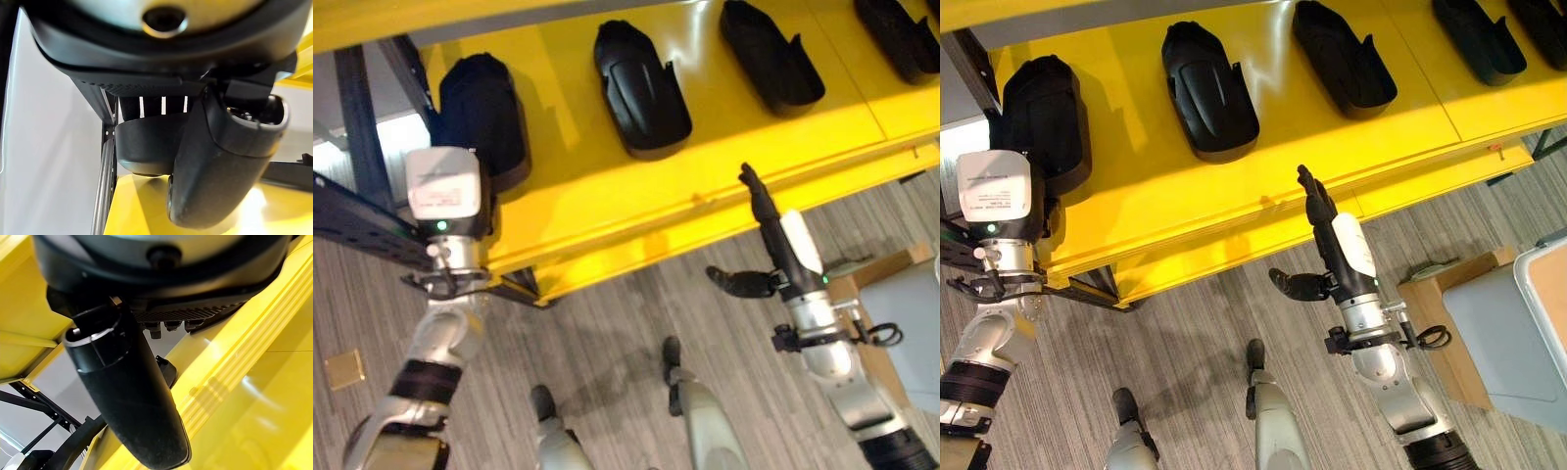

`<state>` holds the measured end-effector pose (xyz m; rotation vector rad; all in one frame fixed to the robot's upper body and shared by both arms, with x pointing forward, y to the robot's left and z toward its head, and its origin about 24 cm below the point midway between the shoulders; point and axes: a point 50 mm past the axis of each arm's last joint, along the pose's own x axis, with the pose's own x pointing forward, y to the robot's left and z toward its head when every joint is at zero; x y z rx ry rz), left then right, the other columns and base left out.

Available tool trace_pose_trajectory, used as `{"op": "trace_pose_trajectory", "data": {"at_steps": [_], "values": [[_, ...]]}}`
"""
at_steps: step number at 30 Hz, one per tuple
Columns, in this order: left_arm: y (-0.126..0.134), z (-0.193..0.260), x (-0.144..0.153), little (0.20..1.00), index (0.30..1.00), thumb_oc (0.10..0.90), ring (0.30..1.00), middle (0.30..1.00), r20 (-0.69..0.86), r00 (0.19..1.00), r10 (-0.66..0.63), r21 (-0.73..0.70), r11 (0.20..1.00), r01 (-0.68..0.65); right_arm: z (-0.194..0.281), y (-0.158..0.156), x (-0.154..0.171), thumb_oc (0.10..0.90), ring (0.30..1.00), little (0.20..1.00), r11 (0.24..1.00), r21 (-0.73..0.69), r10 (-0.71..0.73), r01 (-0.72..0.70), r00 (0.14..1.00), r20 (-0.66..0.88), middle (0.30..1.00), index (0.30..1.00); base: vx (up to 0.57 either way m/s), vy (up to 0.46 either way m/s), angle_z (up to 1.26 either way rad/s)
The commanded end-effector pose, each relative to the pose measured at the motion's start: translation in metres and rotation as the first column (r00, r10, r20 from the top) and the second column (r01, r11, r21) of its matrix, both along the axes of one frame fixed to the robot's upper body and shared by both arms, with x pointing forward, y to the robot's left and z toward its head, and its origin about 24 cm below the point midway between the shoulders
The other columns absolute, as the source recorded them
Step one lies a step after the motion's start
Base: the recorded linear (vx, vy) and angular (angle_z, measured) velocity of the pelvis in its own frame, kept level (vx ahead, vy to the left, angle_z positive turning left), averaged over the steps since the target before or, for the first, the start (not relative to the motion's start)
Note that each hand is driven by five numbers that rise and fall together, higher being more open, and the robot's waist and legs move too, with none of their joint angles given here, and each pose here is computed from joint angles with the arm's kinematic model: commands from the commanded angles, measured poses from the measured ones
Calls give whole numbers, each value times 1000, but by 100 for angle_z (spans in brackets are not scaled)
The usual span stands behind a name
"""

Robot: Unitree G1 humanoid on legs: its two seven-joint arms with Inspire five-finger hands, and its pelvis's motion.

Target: Move parts from the plastic box to the shelf.

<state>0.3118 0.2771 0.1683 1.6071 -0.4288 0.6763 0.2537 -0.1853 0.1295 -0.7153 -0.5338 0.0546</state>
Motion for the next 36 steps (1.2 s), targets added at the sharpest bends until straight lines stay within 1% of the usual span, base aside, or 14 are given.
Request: {"op": "trace_pose_trajectory", "data": {"at_steps": [1, 15, 29, 36], "values": [[12, 37, -2, 300, 300, 400, 300, 300, 157, 986, 51, 52, 997, -59, 45, 5, -9, 900, 1000, 1000, 997, 46, 49, -62, 969, 244, 1000, 1000, 0, 0, 0], [7, 6, 10, 300, 300, 400, 300, 300, -1, 999, 46, 0, 999, -46, 42, 5, -10, 900, 1000, 1000, 997, 40, 49, -59, 973, 227, 1000, 1000, 5, 1, 0], [2, -2, 13, 300, 300, 400, 300, 300, -38, 999, 37, -20, 999, -37, 40, 4, -10, 900, 1000, 1000, 997, 39, 53, -63, 977, 209, 1000, 1000, 17, 2, 0], [-3, 3, 16, 300, 300, 400, 300, 300, -30, 999, 14, -16, 1000, -14, 41, 6, -10, 900, 1000, 1000, 997, 31, 60, -68, 976, 210, 1000, 1000, -12, -2, 0]]}}
